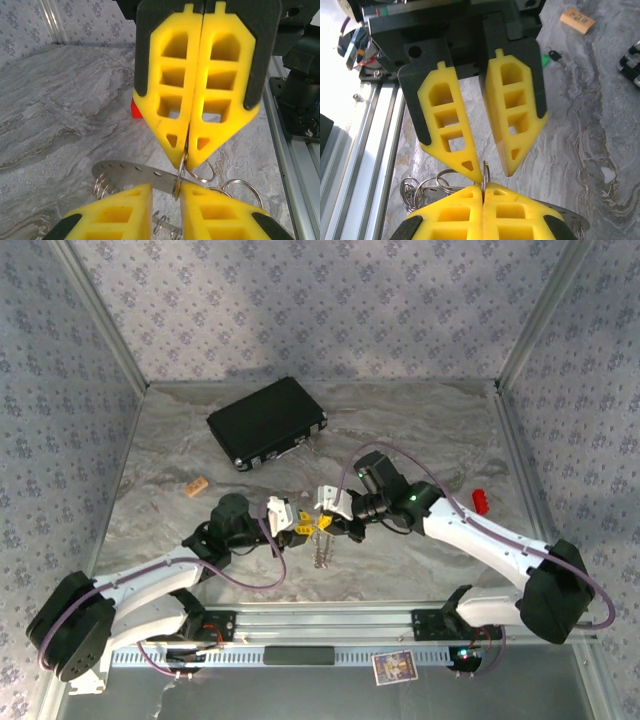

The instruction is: Put the keys on the keyring

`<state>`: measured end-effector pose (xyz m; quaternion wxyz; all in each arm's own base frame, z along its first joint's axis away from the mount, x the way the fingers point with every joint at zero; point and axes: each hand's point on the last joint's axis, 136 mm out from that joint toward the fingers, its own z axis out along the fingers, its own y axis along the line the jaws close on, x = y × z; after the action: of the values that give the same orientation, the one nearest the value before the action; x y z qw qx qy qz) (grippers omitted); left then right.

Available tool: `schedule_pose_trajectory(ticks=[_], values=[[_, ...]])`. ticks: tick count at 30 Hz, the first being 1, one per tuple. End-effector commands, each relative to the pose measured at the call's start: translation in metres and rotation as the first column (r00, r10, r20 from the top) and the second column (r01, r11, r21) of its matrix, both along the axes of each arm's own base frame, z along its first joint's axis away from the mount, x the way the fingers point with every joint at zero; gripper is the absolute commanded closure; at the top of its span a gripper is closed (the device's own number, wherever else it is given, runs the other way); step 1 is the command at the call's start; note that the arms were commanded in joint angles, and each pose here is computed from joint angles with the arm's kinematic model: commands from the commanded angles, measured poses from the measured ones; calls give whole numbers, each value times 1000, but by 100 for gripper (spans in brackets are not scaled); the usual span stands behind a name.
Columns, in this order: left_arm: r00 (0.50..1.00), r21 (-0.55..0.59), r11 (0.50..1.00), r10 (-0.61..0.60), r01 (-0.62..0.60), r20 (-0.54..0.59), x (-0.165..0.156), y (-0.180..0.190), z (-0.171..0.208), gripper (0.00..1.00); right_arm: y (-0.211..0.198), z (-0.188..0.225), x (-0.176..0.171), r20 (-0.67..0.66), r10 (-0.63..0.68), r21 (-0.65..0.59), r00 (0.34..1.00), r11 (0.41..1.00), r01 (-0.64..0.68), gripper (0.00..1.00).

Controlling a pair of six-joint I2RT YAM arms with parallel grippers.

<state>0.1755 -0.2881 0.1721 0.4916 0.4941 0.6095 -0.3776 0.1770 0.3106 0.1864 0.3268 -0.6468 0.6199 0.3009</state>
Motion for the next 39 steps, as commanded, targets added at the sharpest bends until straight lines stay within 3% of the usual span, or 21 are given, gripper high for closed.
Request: schedule_pose_trajectory(ticks=[1, 10, 14, 15, 18, 21, 29, 39], values=[[999, 5, 1000, -30, 30, 25, -2, -5, 8, 79, -3, 0, -5, 27, 45, -68, 999, 997, -43, 100], [997, 3, 997, -76, 76, 22, -6, -11, 9, 83, 12, 8, -7, 29, 78, -29, 997, 997, -77, 100], [996, 1, 996, -85, 85, 24, -8, -11, 9, 94, 11, 5, -6, 17, 66, -27, 998, 997, -65, 100], [996, 1, 996, -87, 87, 24, -9, -11, 8, 97, 10, 5, -5, 13, 52, -24, 999, 998, -52, 98], [996, -7, 996, -85, 85, 33, -10, -10, 8, 100, 1, 5, -1, -8, 2, 4, 1000, 1000, -2, 76], [996, -21, 997, -78, 79, 49, -10, -8, 7, 100, -10, 1, 0, -47, -54, 31, 997, 998, 56, 68], [995, -50, 996, -71, 75, 74, -11, -6, 8, 100, -23, -15, 0, -97, -154, 58, 983, 985, 160, 65], [995, -62, 996, -61, 66, 73, -11, -6, 10, 100, -17, -40, -8, -135, -137, 45, 981, 989, 144, 63]])
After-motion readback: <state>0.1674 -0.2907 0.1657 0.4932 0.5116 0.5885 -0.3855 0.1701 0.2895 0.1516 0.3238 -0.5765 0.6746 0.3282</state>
